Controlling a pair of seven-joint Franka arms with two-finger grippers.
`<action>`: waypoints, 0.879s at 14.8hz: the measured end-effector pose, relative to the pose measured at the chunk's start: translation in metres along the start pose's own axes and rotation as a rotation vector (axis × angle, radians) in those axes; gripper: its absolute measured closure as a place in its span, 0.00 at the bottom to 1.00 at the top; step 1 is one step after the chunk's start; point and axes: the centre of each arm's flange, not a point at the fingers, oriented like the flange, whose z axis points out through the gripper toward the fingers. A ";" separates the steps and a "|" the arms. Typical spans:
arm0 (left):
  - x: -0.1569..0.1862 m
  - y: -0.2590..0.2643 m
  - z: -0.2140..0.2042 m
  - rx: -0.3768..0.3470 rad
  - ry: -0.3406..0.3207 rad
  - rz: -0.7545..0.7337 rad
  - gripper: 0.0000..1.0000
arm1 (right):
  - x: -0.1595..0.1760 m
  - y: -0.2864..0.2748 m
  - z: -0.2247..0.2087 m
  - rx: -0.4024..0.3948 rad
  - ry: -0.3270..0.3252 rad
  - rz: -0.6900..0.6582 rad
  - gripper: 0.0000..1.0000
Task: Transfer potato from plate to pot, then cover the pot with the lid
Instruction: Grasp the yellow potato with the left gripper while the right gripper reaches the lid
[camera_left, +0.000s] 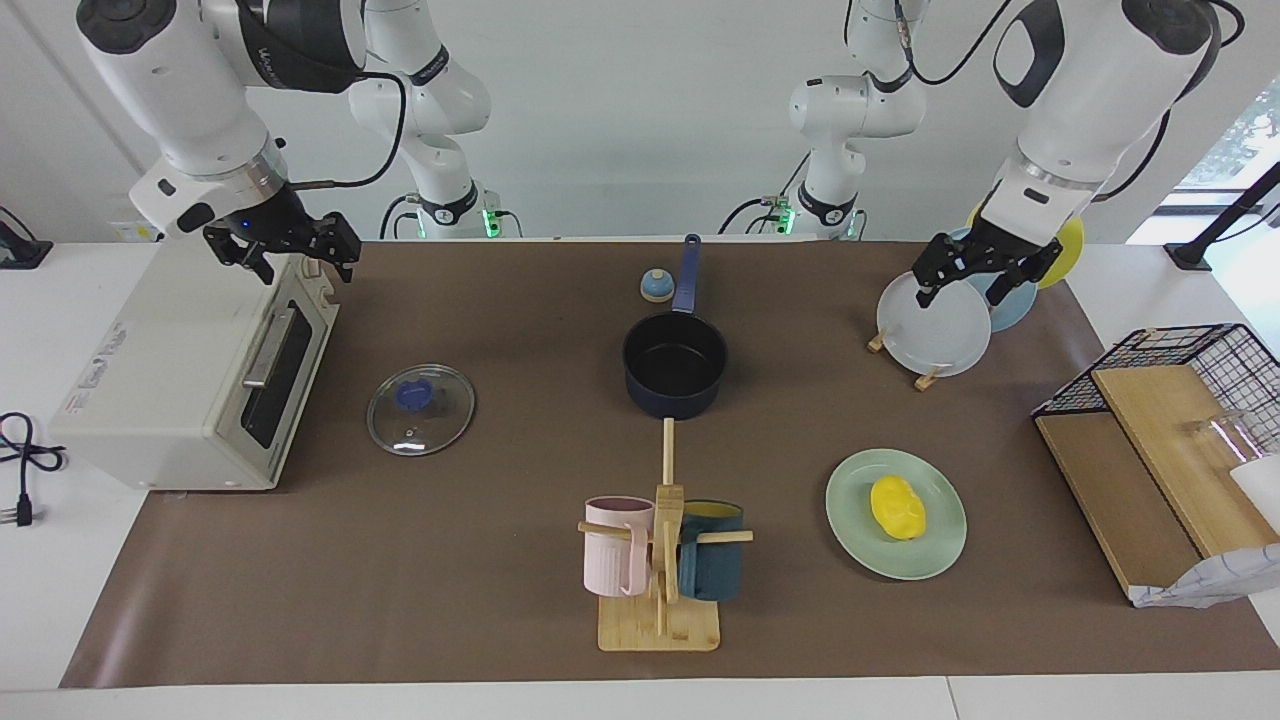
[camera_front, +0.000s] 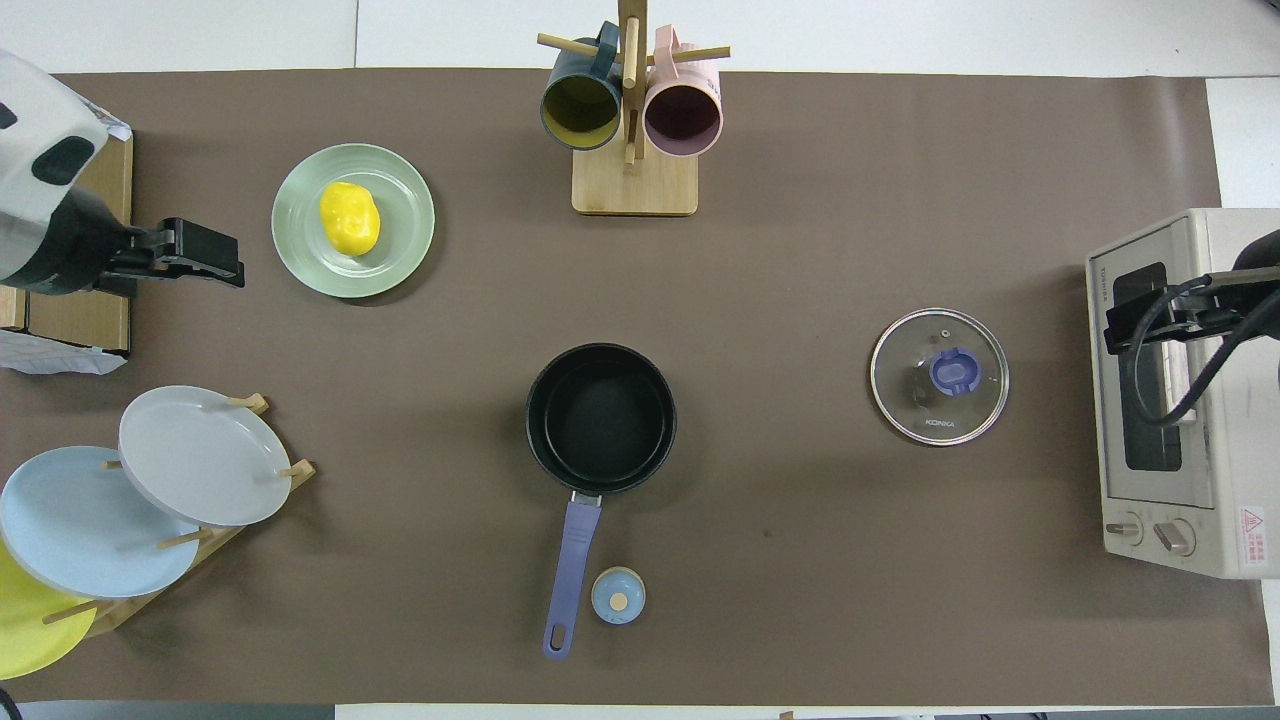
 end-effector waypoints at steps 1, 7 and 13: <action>0.011 0.000 0.017 0.000 -0.010 -0.002 0.00 | 0.000 -0.001 0.000 0.000 0.003 -0.001 0.00; 0.079 0.001 0.113 -0.024 0.038 -0.018 0.00 | 0.017 -0.010 0.031 -0.004 0.071 -0.020 0.00; 0.124 0.003 0.172 -0.020 0.048 -0.019 0.00 | 0.038 -0.044 0.126 0.019 0.108 -0.072 0.00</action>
